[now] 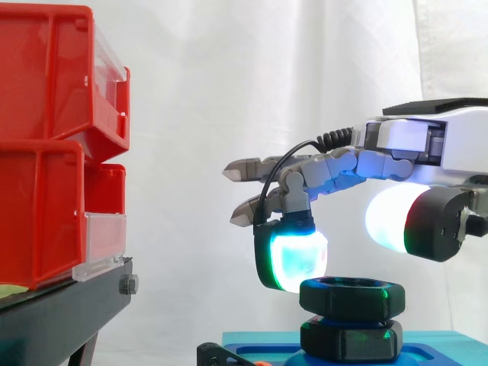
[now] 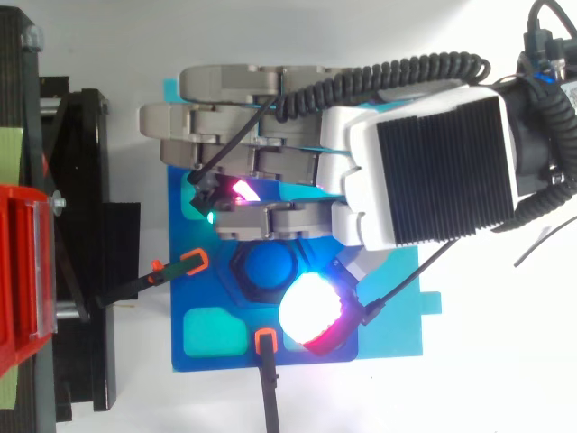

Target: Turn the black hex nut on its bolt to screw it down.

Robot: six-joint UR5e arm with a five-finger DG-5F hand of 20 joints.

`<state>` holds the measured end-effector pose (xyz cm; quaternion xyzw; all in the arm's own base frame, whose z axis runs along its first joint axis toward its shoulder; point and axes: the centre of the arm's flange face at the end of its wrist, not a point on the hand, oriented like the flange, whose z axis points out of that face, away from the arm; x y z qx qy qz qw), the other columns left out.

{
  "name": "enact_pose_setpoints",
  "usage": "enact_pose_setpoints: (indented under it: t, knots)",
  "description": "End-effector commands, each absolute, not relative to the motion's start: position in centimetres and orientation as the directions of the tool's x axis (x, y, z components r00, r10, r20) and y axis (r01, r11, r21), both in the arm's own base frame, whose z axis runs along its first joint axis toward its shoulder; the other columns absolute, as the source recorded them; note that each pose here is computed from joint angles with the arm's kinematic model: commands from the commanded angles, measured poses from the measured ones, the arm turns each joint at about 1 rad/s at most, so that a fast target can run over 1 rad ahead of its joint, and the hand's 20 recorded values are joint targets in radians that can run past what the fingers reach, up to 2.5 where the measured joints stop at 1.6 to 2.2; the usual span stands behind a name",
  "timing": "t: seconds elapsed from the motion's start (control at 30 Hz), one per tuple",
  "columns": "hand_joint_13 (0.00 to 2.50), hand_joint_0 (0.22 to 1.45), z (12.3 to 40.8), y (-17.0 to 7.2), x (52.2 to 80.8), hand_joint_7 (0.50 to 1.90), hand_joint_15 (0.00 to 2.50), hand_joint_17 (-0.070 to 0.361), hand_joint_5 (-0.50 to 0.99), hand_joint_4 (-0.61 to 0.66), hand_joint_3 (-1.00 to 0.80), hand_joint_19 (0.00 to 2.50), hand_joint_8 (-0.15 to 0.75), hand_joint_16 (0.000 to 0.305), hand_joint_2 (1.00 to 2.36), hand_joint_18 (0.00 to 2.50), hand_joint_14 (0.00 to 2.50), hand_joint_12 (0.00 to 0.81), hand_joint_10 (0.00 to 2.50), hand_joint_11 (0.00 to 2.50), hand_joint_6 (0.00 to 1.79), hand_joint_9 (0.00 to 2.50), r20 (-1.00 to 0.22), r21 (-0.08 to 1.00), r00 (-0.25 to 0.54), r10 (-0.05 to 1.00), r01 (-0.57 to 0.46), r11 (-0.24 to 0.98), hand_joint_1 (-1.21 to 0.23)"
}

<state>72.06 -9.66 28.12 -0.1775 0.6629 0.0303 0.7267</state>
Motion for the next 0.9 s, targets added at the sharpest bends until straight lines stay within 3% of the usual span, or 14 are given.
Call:
enact_pose_setpoints:
  t: [0.0,0.43,0.47,0.87]
  knots:
    - [0.17,0.50,28.5,-9.6,72.2,1.34,0.00,0.109,-0.08,0.23,-0.50,0.18,0.297,0.048,1.00,0.12,0.00,0.345,0.00,0.10,0.50,0.47,-0.971,-0.225,0.145,-0.191,-0.279,0.934,-0.08]
    - [0.18,0.51,28.5,-5.6,74.0,1.15,0.00,0.111,-0.10,0.24,-0.50,0.19,0.298,0.049,1.00,0.13,0.00,0.349,0.00,0.10,0.50,0.49,-0.952,-0.249,0.249,-0.178,-0.294,0.923,-0.08]
    - [0.18,0.51,27.5,-5.2,74.3,1.15,0.00,0.111,-0.10,0.24,-0.50,0.19,0.296,0.049,1.00,0.13,0.00,0.349,0.00,0.11,0.50,0.49,-0.955,-0.245,0.240,-0.177,-0.298,0.923,-0.08]
    - [0.18,0.51,26.8,-2.4,74.2,1.14,0.00,0.111,-0.11,0.24,-0.50,0.19,0.296,0.049,1.00,0.13,0.00,0.347,0.00,0.12,0.50,0.50,-0.966,-0.228,0.195,-0.172,-0.317,0.921,-0.08]
